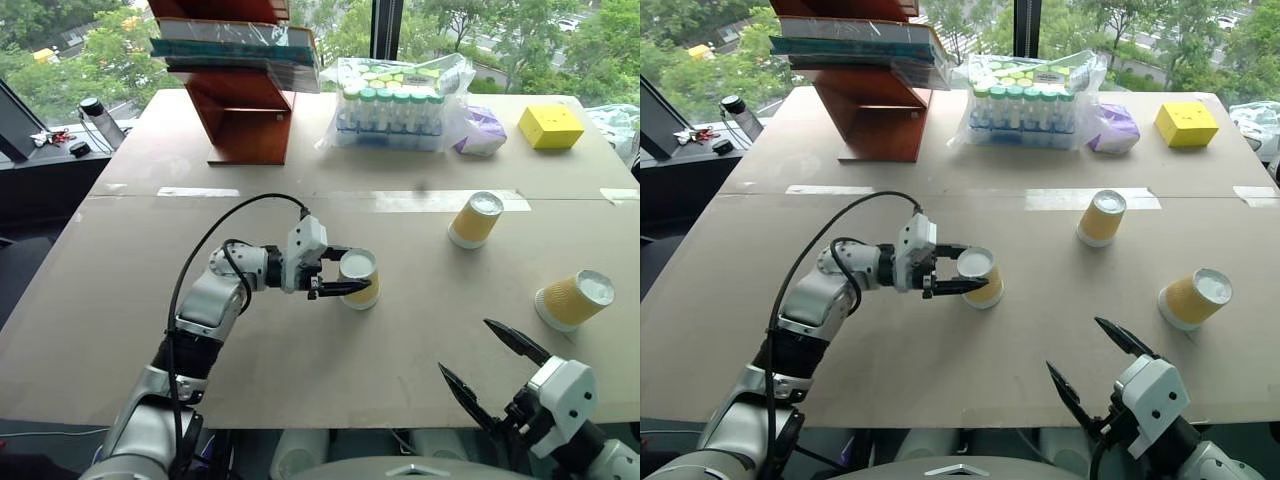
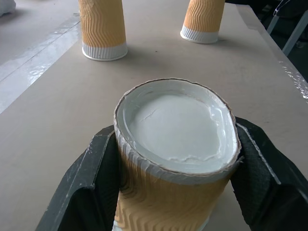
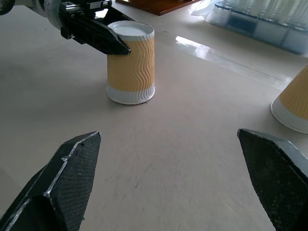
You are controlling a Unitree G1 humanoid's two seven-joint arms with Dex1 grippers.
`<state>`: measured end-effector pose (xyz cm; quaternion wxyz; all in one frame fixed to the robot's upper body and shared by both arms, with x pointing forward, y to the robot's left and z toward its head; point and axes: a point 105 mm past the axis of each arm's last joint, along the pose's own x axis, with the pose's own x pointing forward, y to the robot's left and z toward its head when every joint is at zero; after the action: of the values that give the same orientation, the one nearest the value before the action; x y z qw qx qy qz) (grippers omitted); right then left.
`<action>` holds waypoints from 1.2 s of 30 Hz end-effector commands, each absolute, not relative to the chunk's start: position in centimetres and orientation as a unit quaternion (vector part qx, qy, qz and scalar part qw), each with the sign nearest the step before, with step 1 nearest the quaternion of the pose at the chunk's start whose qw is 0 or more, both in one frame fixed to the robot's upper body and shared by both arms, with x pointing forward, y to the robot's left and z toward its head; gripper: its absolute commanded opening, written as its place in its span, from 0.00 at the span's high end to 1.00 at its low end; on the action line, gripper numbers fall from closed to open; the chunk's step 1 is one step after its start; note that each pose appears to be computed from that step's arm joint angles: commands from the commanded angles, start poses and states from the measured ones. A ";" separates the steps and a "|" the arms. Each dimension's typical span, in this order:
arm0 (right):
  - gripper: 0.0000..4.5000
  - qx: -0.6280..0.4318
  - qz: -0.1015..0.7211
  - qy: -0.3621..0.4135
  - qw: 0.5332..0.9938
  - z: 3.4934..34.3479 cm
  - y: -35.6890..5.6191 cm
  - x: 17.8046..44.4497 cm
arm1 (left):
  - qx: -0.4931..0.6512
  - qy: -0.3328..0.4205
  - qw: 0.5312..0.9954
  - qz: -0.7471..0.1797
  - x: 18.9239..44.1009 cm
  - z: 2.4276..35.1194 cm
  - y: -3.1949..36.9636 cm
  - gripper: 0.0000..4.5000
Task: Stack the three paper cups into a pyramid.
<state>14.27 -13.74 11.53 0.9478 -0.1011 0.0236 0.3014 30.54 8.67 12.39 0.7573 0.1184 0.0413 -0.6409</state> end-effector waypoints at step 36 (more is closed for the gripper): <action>0.00 -0.134 0.086 -0.016 0.987 14.0 -18.6 16.5 | 0.094 0.016 0.774 -0.627 29.7 15.6 10.2 0.00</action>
<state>16.47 -17.90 12.72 0.9855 -0.1234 0.0014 0.1166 30.11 9.91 13.91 0.7742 0.0949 0.0461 -0.6241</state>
